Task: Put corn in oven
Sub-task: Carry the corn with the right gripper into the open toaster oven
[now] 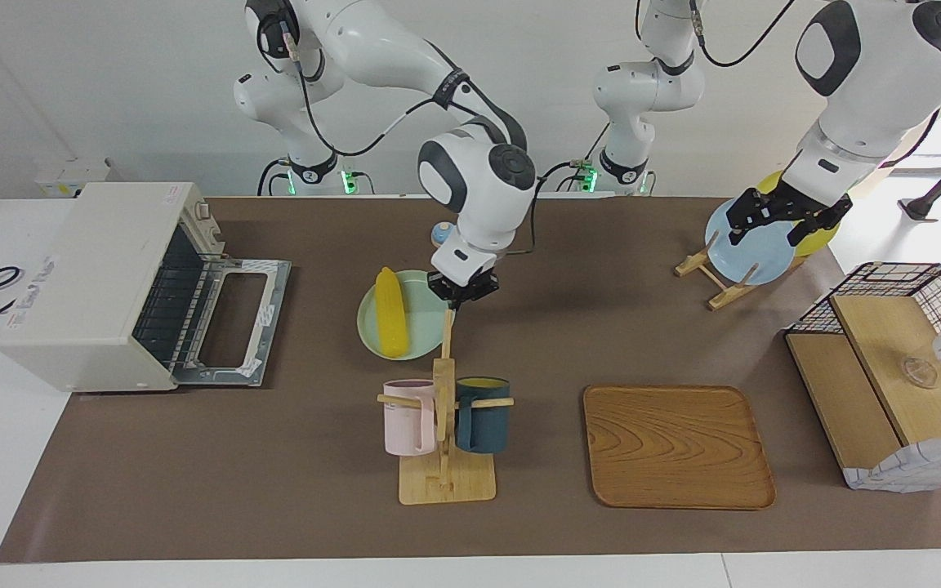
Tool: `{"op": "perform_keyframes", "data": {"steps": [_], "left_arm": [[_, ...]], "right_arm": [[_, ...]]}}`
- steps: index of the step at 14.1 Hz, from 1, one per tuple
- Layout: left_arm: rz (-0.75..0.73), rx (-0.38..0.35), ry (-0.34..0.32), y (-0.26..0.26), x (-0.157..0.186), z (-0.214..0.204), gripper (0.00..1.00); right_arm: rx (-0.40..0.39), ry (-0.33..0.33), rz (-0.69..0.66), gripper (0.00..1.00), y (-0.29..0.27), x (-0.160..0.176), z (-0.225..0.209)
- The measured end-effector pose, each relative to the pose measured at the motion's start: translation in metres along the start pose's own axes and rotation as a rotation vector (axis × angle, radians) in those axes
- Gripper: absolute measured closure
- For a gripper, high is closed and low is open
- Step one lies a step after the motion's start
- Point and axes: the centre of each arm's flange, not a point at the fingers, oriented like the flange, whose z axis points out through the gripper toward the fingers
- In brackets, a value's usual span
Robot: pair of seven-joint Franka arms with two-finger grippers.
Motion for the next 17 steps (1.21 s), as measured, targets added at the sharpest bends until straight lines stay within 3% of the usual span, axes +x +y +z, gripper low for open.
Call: {"op": "perform_keyframes", "data": {"steps": [2, 6, 11, 17], "left_arm": [[0.004, 0.000, -0.014, 0.002, -0.005, -0.003, 0.00], [0.035, 0.002, -0.013, 0.021, -0.016, -0.015, 0.00], [0.023, 0.002, 0.013, 0.014, -0.015, -0.018, 0.00], [0.023, 0.002, 0.013, 0.014, -0.014, -0.014, 0.00]], "right_arm": [[0.002, -0.036, -0.022, 0.97, 0.071, 0.009, 0.008], [0.005, -0.119, -0.031, 0.97, 0.183, -0.006, 0.037], [-0.122, -0.204, -0.035, 0.97, 0.233, -0.021, 0.059], [-0.089, -0.260, -0.071, 0.97, 0.316, -0.027, 0.077]]}}
